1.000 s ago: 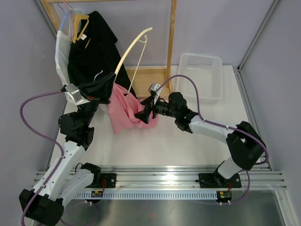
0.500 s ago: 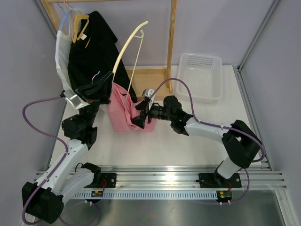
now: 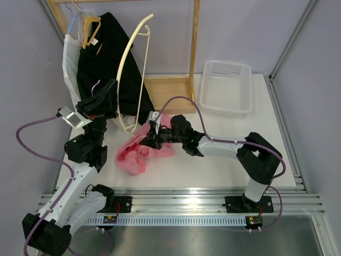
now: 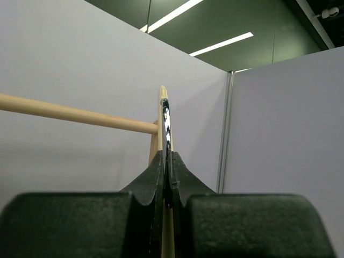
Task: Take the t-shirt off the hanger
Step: Remove the tshirt from the hanger
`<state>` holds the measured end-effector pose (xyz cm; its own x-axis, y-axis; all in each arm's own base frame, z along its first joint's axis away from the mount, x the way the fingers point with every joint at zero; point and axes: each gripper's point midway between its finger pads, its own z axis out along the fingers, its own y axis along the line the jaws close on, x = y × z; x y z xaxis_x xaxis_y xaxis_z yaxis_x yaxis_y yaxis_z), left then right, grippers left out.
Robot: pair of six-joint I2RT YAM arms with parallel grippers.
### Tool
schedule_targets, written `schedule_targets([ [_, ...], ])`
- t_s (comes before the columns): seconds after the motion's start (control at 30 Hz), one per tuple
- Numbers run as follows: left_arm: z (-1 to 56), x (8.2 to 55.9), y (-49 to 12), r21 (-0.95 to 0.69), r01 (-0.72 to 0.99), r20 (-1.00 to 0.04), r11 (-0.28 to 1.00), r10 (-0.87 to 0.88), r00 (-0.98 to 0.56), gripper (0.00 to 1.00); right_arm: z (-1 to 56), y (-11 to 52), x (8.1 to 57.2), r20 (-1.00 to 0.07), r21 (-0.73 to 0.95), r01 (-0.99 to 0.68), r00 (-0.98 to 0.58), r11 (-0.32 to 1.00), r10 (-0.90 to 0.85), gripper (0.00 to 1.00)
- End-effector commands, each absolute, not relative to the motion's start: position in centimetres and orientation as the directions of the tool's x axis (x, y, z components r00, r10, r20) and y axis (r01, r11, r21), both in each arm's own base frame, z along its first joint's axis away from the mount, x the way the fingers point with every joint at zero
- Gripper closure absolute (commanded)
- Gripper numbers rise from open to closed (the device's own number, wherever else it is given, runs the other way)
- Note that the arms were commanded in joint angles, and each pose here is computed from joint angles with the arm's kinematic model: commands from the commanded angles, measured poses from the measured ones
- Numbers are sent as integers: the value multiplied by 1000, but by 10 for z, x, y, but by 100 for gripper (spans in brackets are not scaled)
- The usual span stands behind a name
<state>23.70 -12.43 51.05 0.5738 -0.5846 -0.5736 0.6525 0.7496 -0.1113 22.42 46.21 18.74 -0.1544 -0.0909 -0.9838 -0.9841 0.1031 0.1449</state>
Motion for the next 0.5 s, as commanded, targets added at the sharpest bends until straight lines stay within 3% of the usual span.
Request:
schedule_targets([
  [0.0,547,208,-104,-84,625,-451,776,-589,671,100,201,469,233,-993,81,-989,-91,122,-76,89],
  [0.1,547,210,-104,-71,598,-472,798,-555,685,100,187,460,245,-988,80,-974,-106,211,-114,89],
  [0.37,506,246,-103,-101,472,-696,876,-401,596,100,150,433,277,-953,84,-883,-207,461,-223,89],
  [0.43,489,251,-103,-112,460,-732,881,-386,561,100,124,428,278,-917,103,-864,-275,493,-290,75],
  [0.47,472,256,-106,-112,460,-757,881,-375,535,100,123,431,279,-911,105,-862,-283,495,-299,62],
])
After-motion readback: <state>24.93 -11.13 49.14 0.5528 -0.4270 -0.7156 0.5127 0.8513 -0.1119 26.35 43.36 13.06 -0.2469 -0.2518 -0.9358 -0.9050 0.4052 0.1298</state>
